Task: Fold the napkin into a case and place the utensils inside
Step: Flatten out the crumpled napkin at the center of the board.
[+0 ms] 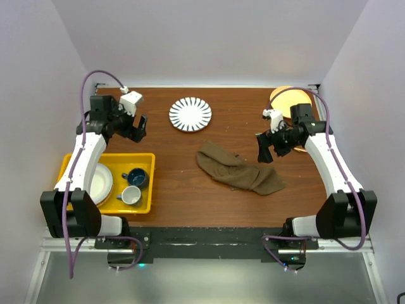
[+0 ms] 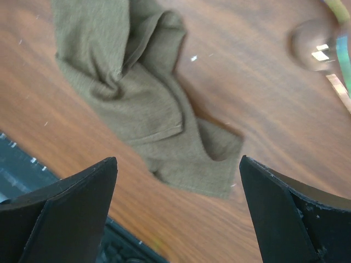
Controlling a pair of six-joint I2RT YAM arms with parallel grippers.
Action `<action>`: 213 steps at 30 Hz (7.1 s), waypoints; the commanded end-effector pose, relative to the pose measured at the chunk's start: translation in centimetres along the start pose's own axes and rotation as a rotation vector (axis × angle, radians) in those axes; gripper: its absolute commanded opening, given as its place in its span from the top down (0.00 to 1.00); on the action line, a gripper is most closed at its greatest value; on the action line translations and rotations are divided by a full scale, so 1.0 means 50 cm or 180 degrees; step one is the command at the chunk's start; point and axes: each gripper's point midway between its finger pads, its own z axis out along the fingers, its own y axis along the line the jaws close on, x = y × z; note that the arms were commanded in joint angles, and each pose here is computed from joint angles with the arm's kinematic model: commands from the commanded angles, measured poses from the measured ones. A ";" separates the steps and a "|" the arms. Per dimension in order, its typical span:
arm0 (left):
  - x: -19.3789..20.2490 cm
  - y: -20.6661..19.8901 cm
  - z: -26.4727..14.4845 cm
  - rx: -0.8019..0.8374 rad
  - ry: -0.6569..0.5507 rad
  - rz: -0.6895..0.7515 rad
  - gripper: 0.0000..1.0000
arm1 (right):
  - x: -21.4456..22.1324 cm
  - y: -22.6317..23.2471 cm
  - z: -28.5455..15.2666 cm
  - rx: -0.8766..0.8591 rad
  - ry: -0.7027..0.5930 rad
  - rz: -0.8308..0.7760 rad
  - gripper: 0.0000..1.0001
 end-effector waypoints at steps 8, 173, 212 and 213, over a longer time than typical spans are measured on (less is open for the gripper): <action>-0.150 -0.202 0.046 0.0778 -0.0355 0.1592 0.00 | 0.028 0.027 0.015 -0.0570 0.0361 0.0283 0.02; 0.149 -0.342 0.019 0.1893 0.0076 0.1627 1.00 | 0.058 -0.123 0.148 -0.0591 0.1529 0.0309 0.07; 0.209 -0.340 0.023 0.1850 0.0378 0.1822 1.00 | 0.155 -0.005 0.008 -0.1067 0.1409 -0.1137 0.17; 0.207 -0.341 0.024 0.1851 0.0364 0.1825 1.00 | 0.148 -0.003 0.010 -0.1103 0.1377 -0.1100 0.19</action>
